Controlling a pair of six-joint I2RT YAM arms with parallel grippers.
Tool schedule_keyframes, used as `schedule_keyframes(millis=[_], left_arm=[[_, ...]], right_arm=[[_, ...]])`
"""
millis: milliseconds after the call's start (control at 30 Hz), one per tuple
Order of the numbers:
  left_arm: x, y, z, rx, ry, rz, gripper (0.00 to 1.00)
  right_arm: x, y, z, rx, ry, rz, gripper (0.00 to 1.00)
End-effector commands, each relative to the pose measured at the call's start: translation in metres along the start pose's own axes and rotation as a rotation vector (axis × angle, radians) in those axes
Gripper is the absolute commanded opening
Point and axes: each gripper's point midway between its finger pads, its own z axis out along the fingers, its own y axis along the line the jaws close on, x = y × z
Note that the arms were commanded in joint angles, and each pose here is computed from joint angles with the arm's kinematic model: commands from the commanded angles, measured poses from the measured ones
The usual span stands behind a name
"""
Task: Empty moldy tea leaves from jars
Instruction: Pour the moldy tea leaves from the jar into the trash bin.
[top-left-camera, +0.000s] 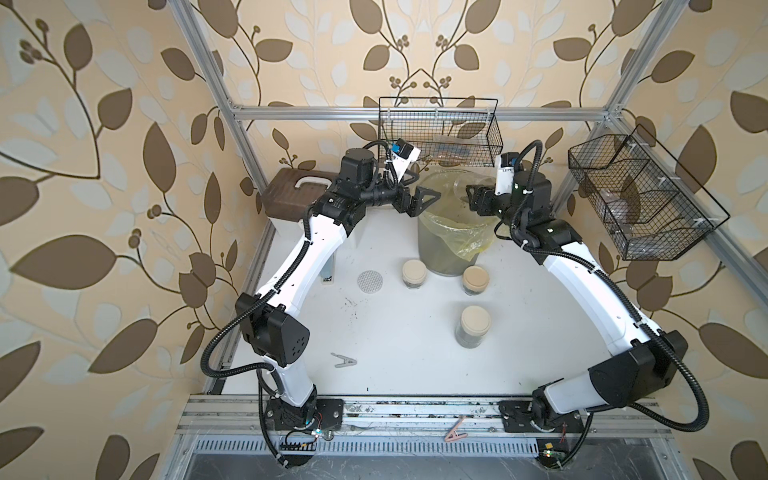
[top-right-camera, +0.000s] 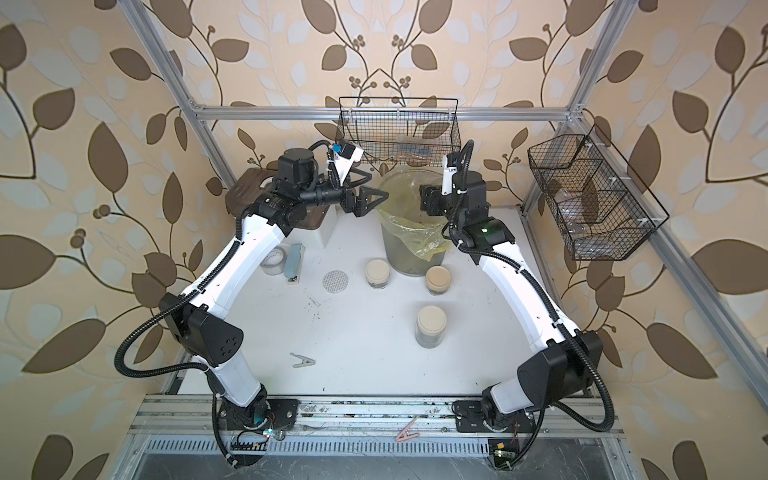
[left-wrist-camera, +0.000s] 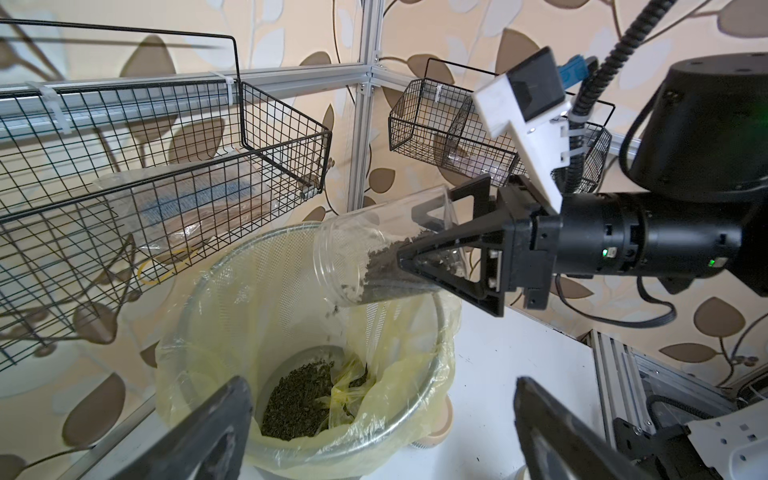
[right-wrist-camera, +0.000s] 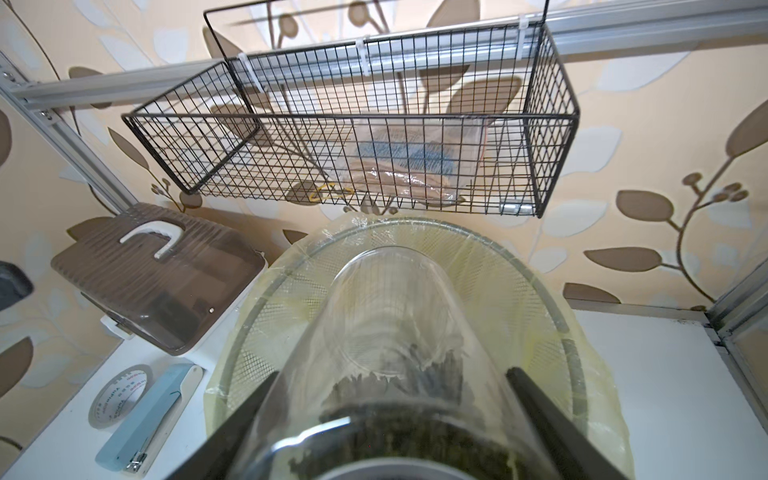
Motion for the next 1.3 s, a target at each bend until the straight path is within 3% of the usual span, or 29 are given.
schedule_keyframes(millis=[0,467,967,1267], left_arm=[[-0.006,-0.006,-0.001,-0.002,-0.009,0.046,0.99],[-0.003,-0.004,0.002,-0.007,0.0,0.057,0.99],[-0.006,-0.002,0.007,0.003,0.0,0.063,0.99],[-0.006,-0.002,0.008,0.008,-0.002,0.063,0.99]], right_arm=[[0.0,0.002,0.002,0.009,0.025,-0.038,0.47],[-0.012,0.003,-0.001,-0.004,-0.019,-0.034,0.47],[-0.055,-0.018,-0.052,-0.071,-0.29,0.192,0.47],[-0.022,-0.017,-0.025,-0.063,-0.145,0.177,0.45]])
